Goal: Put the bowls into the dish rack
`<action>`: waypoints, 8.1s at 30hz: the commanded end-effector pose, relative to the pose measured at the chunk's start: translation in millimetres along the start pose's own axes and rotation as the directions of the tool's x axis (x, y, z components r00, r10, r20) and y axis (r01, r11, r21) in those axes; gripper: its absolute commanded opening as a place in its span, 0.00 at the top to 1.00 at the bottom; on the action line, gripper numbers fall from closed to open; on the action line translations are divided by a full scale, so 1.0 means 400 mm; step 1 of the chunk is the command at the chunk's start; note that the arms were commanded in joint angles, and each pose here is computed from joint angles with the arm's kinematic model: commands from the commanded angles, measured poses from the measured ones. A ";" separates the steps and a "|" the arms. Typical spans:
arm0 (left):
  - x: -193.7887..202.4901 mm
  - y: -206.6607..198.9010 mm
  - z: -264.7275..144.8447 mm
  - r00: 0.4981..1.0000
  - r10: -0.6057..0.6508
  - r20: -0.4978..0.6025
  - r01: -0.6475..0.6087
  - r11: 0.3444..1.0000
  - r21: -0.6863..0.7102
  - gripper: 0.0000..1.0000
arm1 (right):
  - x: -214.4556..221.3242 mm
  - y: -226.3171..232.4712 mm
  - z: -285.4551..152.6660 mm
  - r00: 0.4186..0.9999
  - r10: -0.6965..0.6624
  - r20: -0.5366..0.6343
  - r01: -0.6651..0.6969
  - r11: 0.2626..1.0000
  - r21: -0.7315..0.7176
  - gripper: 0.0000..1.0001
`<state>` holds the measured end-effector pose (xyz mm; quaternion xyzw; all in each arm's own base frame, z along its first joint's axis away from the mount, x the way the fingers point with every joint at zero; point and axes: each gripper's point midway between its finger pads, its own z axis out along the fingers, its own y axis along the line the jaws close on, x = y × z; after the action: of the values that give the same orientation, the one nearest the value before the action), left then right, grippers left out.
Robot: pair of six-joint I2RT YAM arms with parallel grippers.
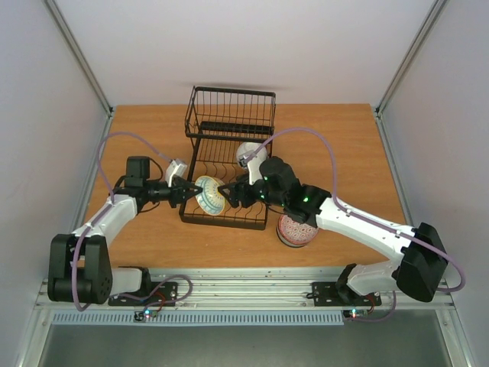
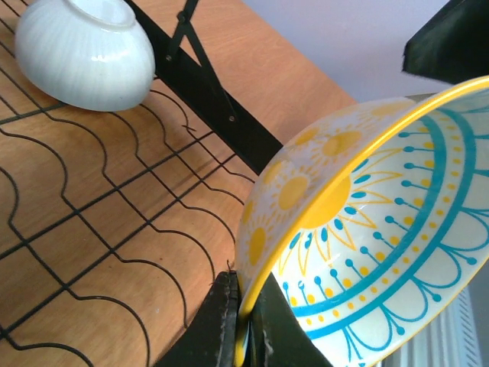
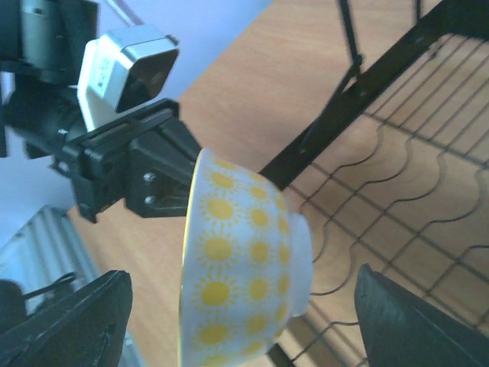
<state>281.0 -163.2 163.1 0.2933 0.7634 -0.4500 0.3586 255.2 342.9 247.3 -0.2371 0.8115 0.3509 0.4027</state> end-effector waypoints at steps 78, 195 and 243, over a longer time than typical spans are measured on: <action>-0.078 0.166 -0.139 0.969 0.161 0.186 -0.047 0.863 -0.503 0.63 | 0.017 -0.217 0.341 0.625 -0.549 -0.555 0.780 0.407 0.476 0.99; -0.038 0.168 -0.095 0.984 0.110 0.142 -0.044 0.913 -0.406 0.63 | 0.403 -0.422 -0.435 0.891 0.431 -0.140 -0.156 0.582 0.798 0.76; -0.042 0.051 -0.082 0.984 0.123 0.127 -0.095 0.974 -0.207 0.65 | -0.025 -0.189 0.028 0.985 0.022 -0.173 0.060 0.889 0.455 0.99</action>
<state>298.1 -122.0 160.2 0.2388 0.7814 -0.3581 0.4519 294.5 265.5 182.5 -0.1587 0.9307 0.0923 0.3163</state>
